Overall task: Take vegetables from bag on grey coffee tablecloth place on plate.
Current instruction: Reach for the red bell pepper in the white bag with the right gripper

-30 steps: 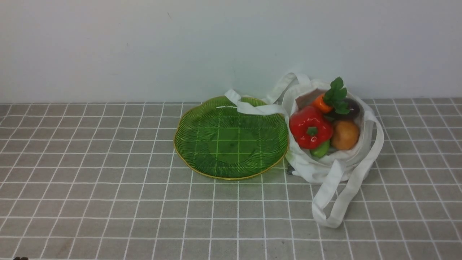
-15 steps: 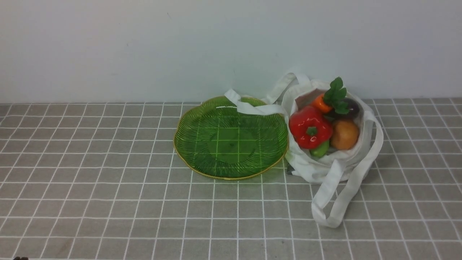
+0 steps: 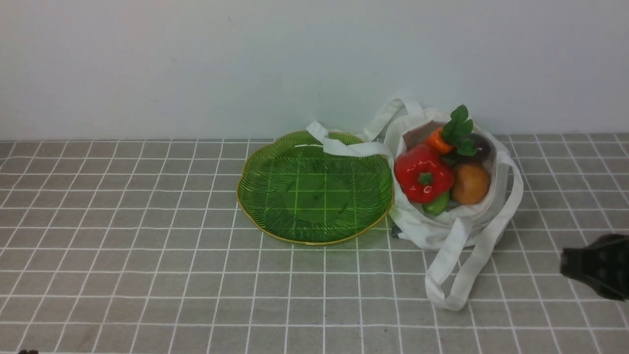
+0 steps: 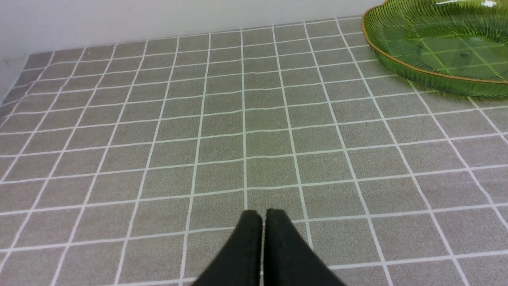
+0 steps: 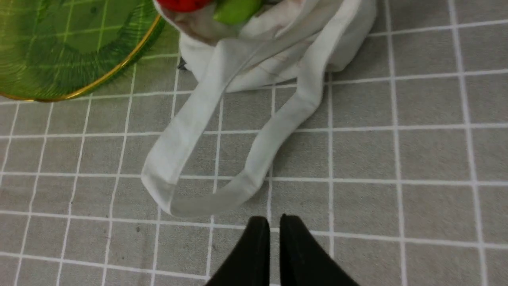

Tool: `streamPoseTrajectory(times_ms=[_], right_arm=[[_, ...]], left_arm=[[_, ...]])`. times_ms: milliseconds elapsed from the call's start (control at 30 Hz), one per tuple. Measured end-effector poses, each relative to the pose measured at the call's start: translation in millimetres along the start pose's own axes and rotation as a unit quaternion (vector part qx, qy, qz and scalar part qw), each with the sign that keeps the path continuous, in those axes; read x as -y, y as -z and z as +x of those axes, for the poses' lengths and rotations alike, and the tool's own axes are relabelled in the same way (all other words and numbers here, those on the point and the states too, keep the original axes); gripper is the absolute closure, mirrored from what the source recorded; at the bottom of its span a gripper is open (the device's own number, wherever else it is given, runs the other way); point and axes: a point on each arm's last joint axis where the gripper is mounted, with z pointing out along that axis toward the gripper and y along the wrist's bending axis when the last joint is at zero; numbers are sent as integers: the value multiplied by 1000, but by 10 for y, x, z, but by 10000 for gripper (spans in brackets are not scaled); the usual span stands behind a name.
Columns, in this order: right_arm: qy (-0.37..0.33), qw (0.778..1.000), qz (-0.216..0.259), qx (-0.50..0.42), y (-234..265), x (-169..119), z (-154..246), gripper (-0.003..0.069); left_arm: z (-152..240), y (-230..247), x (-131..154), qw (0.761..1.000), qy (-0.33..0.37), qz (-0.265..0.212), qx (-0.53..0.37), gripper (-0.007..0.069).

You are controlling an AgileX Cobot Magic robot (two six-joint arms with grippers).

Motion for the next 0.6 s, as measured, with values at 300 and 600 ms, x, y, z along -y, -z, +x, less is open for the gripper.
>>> streamPoseTrajectory(times_ms=[300, 600], right_arm=[[49, 998, -39, -15, -604, -456, -758, 299], [18, 999, -28, -29, -1417, -526, -1262, -23]], left_arm=[[0, 0, 0, 1000, 0, 0, 0, 630], [0, 0, 0, 1000, 0, 0, 0, 630]])
